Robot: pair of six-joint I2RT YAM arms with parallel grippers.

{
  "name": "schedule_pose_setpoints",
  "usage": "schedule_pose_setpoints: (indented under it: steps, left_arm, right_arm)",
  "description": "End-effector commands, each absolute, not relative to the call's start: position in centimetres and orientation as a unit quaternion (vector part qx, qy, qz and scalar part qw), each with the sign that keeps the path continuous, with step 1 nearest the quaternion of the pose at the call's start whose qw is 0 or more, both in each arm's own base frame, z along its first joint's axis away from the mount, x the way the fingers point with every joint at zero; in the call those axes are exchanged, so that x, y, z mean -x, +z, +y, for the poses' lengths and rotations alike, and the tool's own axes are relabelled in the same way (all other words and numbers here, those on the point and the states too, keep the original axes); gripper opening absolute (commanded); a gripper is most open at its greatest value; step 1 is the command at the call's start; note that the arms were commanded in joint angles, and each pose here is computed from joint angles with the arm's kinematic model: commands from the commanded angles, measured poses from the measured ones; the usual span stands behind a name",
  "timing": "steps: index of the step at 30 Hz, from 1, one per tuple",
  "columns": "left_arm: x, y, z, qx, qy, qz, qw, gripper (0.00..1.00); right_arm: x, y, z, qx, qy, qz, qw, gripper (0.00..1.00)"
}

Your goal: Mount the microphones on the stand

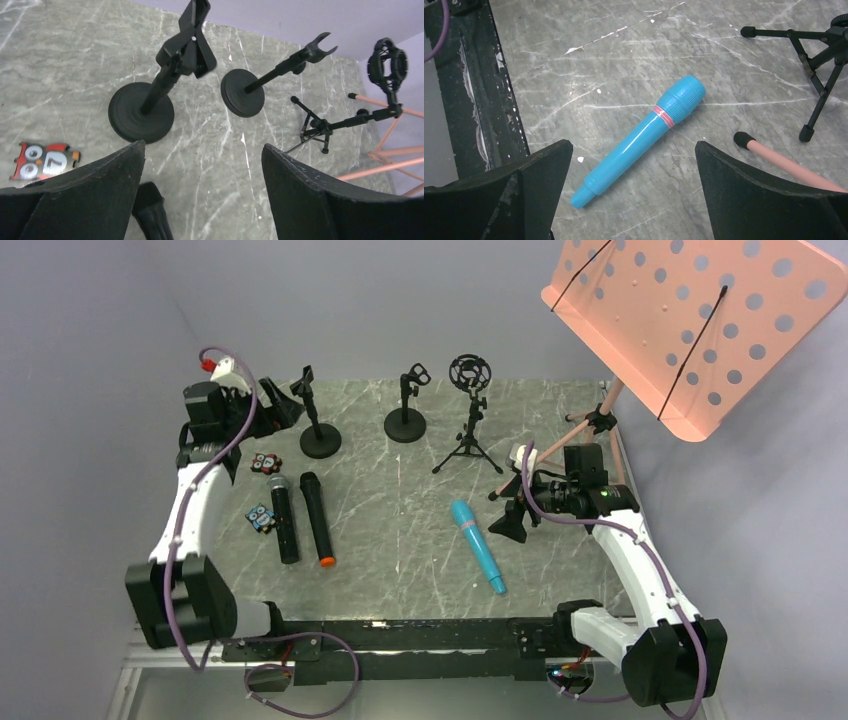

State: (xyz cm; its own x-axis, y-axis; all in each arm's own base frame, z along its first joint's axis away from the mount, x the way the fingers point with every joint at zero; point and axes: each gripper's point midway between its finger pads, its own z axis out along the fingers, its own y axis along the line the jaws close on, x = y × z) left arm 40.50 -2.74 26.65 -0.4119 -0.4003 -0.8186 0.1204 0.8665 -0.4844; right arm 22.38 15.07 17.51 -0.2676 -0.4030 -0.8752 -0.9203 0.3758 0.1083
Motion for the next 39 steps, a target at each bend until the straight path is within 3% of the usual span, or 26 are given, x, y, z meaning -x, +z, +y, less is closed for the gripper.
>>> schedule_pose_setpoints:
  steps: [1,7,18,29,35,39]
  left_arm:
    - [-44.1,26.4,-3.3,-0.003,-0.248,0.783,0.571,0.88]
    - [-46.3,23.8,-3.8,-0.081,-0.236,0.737,0.628,0.81]
    - [-50.9,20.7,-5.0,-0.120,-0.214,0.698,0.673,0.69]
    - [-53.9,19.9,-4.4,-0.068,-0.190,0.701,0.684,0.55]
    - [-54.2,19.9,-4.0,-0.037,-0.191,0.690,0.698,0.54]
    - [-54.5,19.9,-4.5,-0.038,-0.208,0.684,0.699,0.42]
  right_arm:
    - [-22.0,19.2,15.4,0.488,0.317,0.694,0.423,1.00]
    - [-22.0,19.3,15.4,0.488,0.316,0.696,0.422,1.00]
    - [-22.0,19.2,15.4,0.491,0.317,0.696,0.416,1.00]
    - [-22.1,18.9,15.3,0.491,0.315,0.701,0.410,1.00]
    - [-22.2,18.8,15.2,0.492,0.312,0.702,0.408,1.00]
    - [-22.2,18.8,15.1,0.492,0.310,0.703,0.409,1.00]
